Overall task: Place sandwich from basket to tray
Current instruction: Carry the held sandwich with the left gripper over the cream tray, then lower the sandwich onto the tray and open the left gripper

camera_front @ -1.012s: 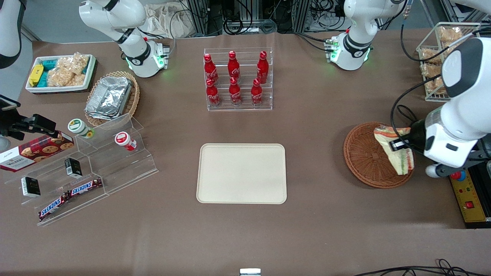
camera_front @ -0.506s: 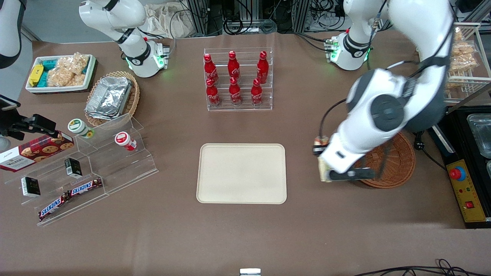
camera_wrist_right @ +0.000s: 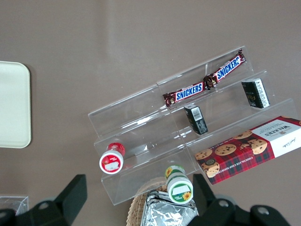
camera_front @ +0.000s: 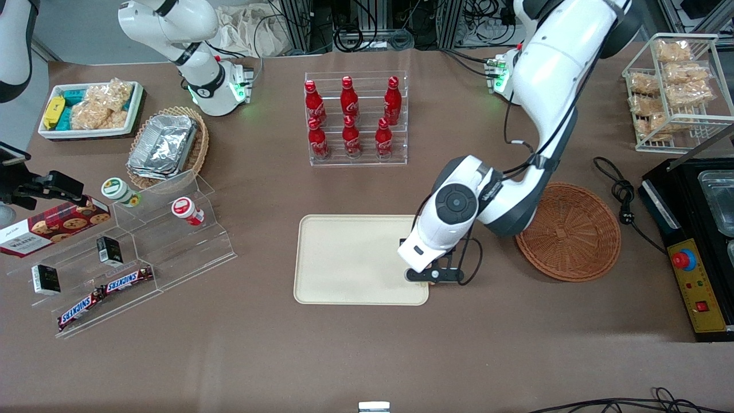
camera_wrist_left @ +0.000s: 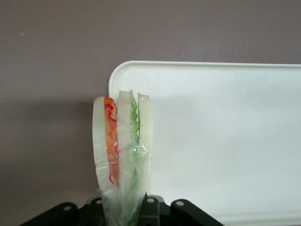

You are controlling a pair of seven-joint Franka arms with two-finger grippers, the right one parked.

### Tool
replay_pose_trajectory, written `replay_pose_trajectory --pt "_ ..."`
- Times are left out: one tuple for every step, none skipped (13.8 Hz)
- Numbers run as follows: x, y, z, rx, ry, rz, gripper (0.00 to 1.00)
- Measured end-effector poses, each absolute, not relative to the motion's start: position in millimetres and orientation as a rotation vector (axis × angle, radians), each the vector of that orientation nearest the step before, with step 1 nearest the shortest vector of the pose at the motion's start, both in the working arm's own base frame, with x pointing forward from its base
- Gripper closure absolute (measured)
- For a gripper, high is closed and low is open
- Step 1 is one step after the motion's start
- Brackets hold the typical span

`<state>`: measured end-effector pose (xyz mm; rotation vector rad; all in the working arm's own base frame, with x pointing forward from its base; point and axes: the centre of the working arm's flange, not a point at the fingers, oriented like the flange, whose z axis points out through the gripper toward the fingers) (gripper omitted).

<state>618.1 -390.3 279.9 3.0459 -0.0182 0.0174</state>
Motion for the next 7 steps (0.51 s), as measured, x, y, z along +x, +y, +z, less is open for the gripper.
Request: replay_pose_trajectory --pt "617.7 -392.8 267.5 3.04 -0.02 0.013 0.8" --pt "617.1 -395.4 258.0 3.033 -0.021 0.013 0.81" --pt "615.8 -397.6 250.4 3.031 -0.021 0.006 0.84" --pt "614.2 -399.6 244.1 3.031 -0.022 -0.003 0.84" --pt "612.1 -401.9 239.3 3.033 -0.025 -0.012 0.81" --pt "610.3 -404.0 236.4 3.034 -0.027 -0.018 0.75" --pt "609.3 -405.6 236.0 3.034 -0.022 -0.019 0.63"
